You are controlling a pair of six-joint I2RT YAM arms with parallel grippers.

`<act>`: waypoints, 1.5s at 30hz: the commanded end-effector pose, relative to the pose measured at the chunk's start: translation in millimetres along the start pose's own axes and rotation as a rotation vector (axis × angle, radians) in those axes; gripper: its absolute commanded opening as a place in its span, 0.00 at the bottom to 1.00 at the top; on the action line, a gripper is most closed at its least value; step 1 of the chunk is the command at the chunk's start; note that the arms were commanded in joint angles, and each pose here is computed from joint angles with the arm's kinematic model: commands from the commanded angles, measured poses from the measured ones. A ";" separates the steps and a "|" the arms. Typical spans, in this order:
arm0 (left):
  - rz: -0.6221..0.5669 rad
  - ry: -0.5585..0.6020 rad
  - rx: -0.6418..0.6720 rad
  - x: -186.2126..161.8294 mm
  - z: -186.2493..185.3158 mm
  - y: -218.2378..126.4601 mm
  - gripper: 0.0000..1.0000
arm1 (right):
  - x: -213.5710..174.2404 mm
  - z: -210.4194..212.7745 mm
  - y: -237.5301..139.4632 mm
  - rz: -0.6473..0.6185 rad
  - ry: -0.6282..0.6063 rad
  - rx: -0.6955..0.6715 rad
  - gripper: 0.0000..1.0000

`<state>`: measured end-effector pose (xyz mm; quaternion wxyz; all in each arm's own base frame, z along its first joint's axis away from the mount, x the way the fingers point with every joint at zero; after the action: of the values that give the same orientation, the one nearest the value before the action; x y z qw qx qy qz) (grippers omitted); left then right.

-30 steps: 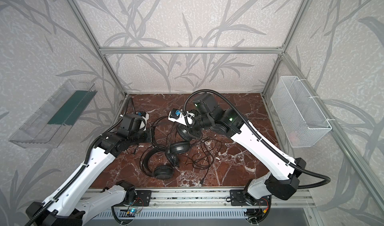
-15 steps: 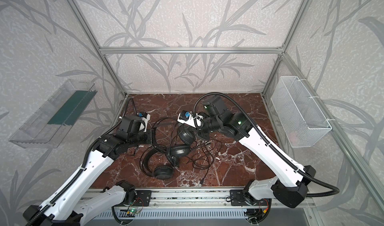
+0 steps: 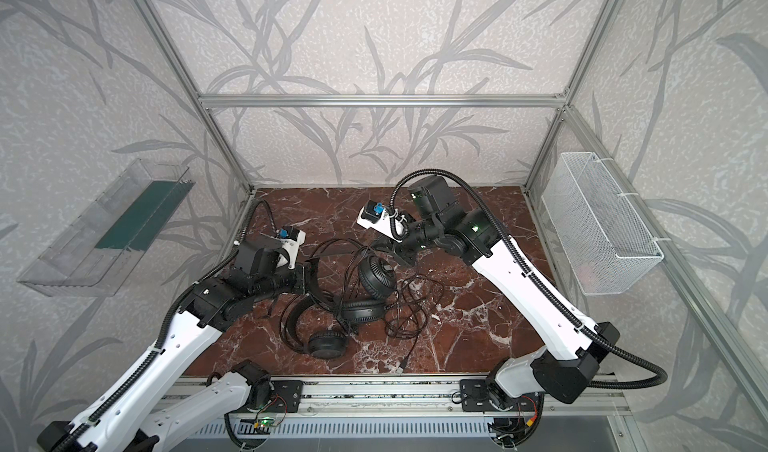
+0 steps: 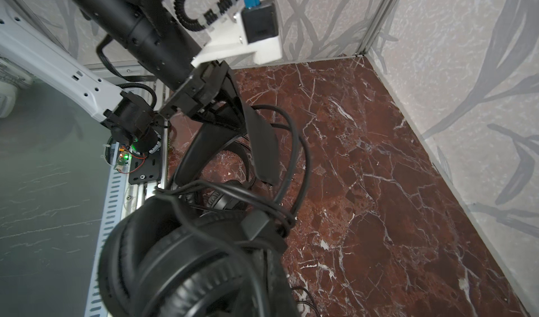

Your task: Wrap the headphones

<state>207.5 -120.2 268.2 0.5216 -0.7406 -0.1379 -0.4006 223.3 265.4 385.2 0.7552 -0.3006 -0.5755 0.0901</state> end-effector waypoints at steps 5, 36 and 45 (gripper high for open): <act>-0.077 0.032 -0.062 9.2 -9.9 -10.1 0.00 | -1.3 -0.3 -12.4 -0.071 0.013 -0.049 0.06; -0.052 0.047 -0.079 5.1 -14.2 -2.5 0.00 | 21.1 18.0 -30.4 -0.174 0.040 0.140 0.00; -0.056 0.044 -0.025 4.5 -7.7 -4.9 0.00 | 7.4 41.9 -51.8 -0.206 0.112 0.219 0.00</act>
<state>208.6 -128.7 271.9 0.5048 -0.7403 -0.1400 -0.4213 181.6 247.6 419.6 0.8150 -0.1762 -0.5471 0.0737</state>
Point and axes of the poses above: each gripper's point midway between its finger pads, its own y axis out along the fingers, its own z axis along the line the jaws close on, x = y × z, the point moved 5 cm from there along -y, back along the fingers, and after that the axes turned 15 degrees about y, right-handed, at the moved point
